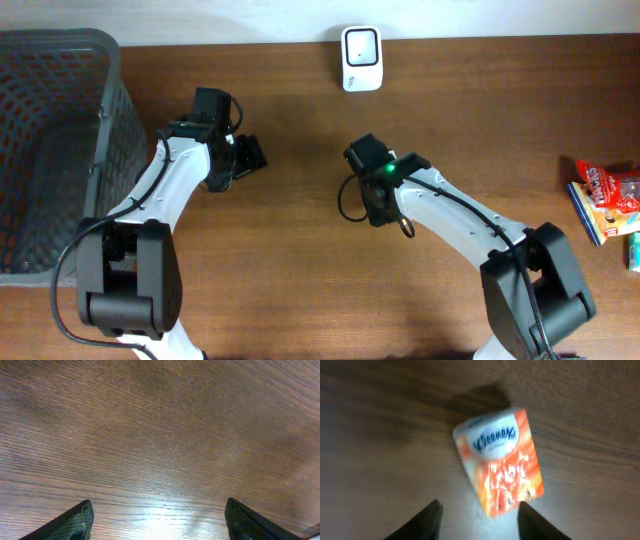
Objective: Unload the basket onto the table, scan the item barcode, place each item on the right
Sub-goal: 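Release the orange pack and move the right gripper toward center, then grasp the orange Kleenex pack with the right gripper and lift it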
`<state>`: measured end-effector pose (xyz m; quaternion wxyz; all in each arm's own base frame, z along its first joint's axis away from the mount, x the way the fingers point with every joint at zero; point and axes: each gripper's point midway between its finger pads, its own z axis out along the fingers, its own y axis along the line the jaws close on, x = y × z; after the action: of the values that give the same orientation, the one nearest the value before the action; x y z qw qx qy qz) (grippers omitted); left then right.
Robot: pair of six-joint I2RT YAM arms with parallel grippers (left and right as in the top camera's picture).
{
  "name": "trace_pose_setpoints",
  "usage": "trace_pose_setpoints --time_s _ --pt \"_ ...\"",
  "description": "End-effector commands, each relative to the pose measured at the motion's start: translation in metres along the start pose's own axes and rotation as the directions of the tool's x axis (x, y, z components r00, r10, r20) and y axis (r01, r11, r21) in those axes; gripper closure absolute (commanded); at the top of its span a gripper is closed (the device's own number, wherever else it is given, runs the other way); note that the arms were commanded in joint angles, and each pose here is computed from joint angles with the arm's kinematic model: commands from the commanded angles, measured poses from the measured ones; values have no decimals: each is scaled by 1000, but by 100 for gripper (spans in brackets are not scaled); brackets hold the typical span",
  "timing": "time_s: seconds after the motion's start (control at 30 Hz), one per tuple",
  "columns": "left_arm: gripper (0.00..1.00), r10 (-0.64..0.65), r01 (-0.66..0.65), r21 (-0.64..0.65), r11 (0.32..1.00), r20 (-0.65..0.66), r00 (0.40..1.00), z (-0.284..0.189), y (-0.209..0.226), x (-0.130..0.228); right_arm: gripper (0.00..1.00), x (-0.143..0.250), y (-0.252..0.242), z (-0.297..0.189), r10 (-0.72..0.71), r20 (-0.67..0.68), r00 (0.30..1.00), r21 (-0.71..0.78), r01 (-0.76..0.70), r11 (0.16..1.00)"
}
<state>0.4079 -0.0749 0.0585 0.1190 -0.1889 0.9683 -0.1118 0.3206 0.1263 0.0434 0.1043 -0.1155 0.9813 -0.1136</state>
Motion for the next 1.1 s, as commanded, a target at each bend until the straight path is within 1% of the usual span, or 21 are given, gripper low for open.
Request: trace_pose_setpoints --time_s 0.0,0.17,0.2,0.23,0.3,0.33,0.37,0.4,0.5,0.53,0.6,0.67,0.7,0.73,0.77,0.83,0.9,0.93,0.97,1.03,1.07 --pt "18 11 -11 0 1000 30 999 -8 -2 -7 54 1 -5 10 26 29 999 28 -27 999" --pt "18 11 -11 -3 1000 25 1000 -8 -1 -5 55 7 -2 28 33 51 998 30 -35 999" --pt "18 11 -11 -4 1000 23 1000 -8 0 -5 54 7 -6 31 36 54 998 59 -39 997" --pt "18 10 -10 -5 1000 23 1000 -8 0 -5 57 6 -10 34 39 55 998 87 -43 995" --pt "18 11 -11 -5 1000 23 1000 -8 0 -5 72 6 -11 38 49 53 997 98 -54 994" --pt "14 11 -10 -5 1000 22 1000 -8 0 -4 76 6 -11 38 63 55 996 97 -68 993" --pt "14 10 -10 -6 1000 21 1000 -8 0 -4 87 5 -10 37 65 59 996 95 -71 993" --pt "14 10 -10 -6 1000 21 1000 -8 0 -4 96 2 -9 35 86 65 994 86 -92 992" --pt "13 10 -10 -6 1000 21 1000 -8 0 -4 96 -8 -1 27 100 69 993 36 -103 994" --pt "13 10 -10 -6 1000 20 1000 -8 0 -4 96 -15 5 18 104 65 992 -5 -104 995" --pt "13 10 -10 -6 1000 20 1000 -8 0 -4 96 -32 26 -7 119 43 992 -159 -110 981" --pt "12 10 -10 -6 1000 20 1000 -8 0 -4 96 -50 46 -42 150 1 989 -378 -138 915" --pt "12 10 -10 -6 1000 20 1000 -8 0 -4 96 -55 56 -55 165 -33 986 -510 -159 845" --pt "12 10 -10 -6 1000 20 1000 -8 0 -4 96 -56 64 -62 170 -69 983 -602 -177 778" --pt "12 10 -10 -6 1000 20 1000 -8 0 -4 96 -52 71 -68 166 -139 976 -702 -216 679" --pt "12 10 -10 -6 1000 21 1000 -8 0 -4 96 -41 80 -65 150 -230 962 -796 -275 539" --pt "12 10 -10 -6 1000 21 1000 -8 0 -4 96 -29 86 -53 146 -287 947 -824 -322 467" --pt "12 10 -10 -6 1000 20 1000 -8 0 -4 96 -21 86 -41 162 -329 930 -809 -366 460" --pt "12 10 -10 -6 1000 20 1000 -8 0 -4 96 -17 76 -28 193 -346 918 -768 -395 505" --pt "12 10 -10 -6 1000 20 1000 -8 0 -4 96 -6 35 3 287 -357 889 -588 -453 670" --pt "12 10 -10 -6 1000 19 1000 -8 0 -4 92 1 13 13 324 -361 874 -487 -474 734"
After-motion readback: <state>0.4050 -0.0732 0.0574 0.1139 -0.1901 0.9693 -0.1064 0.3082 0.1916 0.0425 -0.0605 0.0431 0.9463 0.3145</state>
